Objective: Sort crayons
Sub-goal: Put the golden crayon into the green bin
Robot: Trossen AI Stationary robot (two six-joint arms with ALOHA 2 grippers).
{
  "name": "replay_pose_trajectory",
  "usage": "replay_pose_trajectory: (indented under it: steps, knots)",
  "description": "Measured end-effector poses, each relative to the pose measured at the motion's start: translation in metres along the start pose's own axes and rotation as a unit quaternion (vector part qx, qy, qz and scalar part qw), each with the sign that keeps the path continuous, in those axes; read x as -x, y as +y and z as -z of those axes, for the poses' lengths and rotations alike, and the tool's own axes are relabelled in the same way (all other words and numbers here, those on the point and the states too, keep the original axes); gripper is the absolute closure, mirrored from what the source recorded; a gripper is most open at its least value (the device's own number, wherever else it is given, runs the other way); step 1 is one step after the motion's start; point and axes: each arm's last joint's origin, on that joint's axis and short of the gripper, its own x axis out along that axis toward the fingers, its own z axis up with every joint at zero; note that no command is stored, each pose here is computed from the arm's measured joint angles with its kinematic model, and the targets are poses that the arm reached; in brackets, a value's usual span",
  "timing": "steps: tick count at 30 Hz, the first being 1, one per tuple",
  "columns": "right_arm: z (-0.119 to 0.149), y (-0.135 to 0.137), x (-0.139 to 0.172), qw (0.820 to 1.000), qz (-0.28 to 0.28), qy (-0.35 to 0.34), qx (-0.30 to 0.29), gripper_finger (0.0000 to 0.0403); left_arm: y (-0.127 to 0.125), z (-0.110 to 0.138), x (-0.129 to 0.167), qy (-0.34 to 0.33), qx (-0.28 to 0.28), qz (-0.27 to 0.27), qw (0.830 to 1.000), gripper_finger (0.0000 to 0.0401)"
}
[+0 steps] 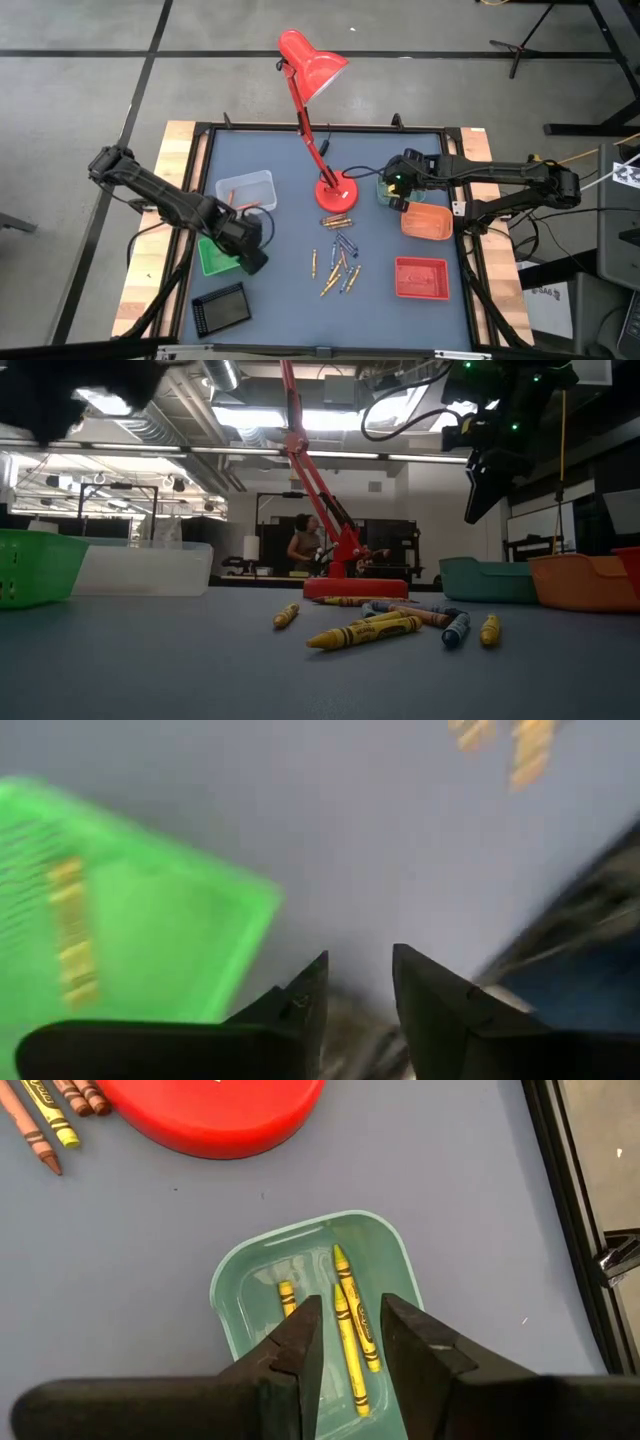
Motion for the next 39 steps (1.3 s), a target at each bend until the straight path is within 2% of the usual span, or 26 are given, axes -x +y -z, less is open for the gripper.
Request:
replay_pose_trajectory:
  steps: [4,9,14,19,22,29,39]
  knots:
    - [0.0,0.0,0.0,1.0,0.0,0.0,0.0,0.0302,-0.02,-0.008,0.002,-0.081,0.024,0.084,0.993,0.0305]
    - [0.0,0.0,0.0,1.0,0.0,0.0,0.0,0.0302,-0.038,-0.017,-0.013,-0.147,0.03,0.131,0.98,0.0305]
    - [0.0,0.0,0.0,1.0,0.0,0.0,0.0,0.0302,-0.051,-0.023,-0.044,-0.151,0.035,0.139,0.978,0.0305]
    - [0.0,0.0,0.0,1.0,0.0,0.0,0.0,0.0302,-0.058,-0.034,-0.076,-0.136,0.093,0.152,0.974,0.0305]
    - [0.0,0.0,0.0,1.0,0.0,0.0,0.0,0.0302,-0.059,-0.041,-0.088,-0.109,0.109,0.16,0.975,0.0305]
    - [0.0,0.0,0.0,1.0,0.0,0.0,0.0,0.0302,-0.082,-0.061,-0.095,-0.085,0.103,0.157,0.979,0.0305]
    - [0.0,0.0,0.0,1.0,0.0,0.0,0.0,0.0302,-0.106,-0.076,-0.113,-0.06,0.112,0.021,0.992,0.0305]
